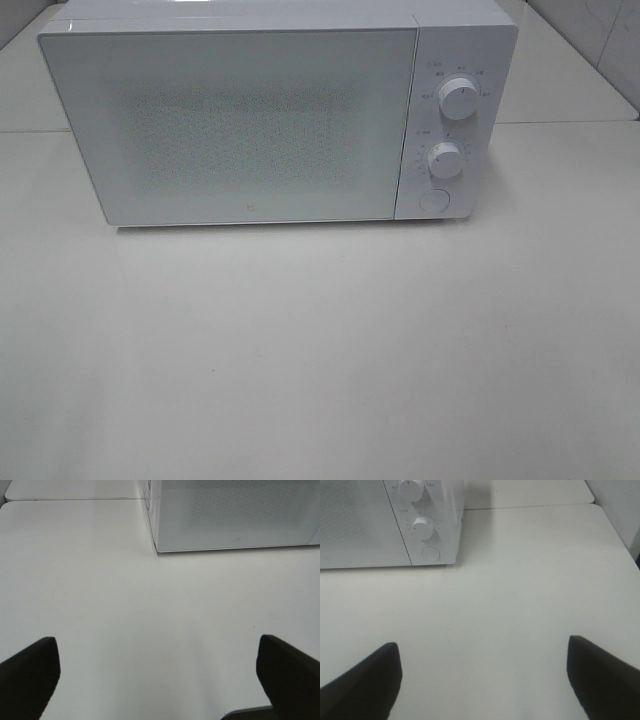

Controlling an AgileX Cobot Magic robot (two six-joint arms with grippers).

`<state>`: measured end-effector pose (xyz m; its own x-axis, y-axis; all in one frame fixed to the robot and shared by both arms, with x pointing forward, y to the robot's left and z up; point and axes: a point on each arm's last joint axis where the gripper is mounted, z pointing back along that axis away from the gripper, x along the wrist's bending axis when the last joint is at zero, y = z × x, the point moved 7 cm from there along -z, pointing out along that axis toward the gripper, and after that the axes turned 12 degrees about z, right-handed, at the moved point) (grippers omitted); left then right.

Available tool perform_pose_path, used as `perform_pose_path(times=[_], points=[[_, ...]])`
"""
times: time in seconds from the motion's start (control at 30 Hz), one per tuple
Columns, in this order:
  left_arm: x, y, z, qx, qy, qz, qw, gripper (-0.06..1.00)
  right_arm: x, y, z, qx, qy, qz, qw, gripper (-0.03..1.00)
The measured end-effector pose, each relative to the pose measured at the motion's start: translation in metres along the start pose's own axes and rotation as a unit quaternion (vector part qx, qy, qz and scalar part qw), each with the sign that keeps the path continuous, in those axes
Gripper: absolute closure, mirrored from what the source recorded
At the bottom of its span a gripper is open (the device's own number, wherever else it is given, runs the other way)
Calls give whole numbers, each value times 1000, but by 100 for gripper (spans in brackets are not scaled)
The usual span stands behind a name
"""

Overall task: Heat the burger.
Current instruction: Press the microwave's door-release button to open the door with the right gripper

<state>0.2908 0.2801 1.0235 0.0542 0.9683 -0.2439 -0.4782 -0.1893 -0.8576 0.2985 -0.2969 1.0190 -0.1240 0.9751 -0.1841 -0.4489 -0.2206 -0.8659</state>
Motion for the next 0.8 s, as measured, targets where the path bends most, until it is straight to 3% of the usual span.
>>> perform_pose_path(times=[0.27,0.8], points=[[0,0,0,0,0,0,1000,-4,-1,3,2,2,13,-7,1000,24],[0,0,0,0,0,0,1000,-4,-1,3,2,2,13,-7,1000,25]])
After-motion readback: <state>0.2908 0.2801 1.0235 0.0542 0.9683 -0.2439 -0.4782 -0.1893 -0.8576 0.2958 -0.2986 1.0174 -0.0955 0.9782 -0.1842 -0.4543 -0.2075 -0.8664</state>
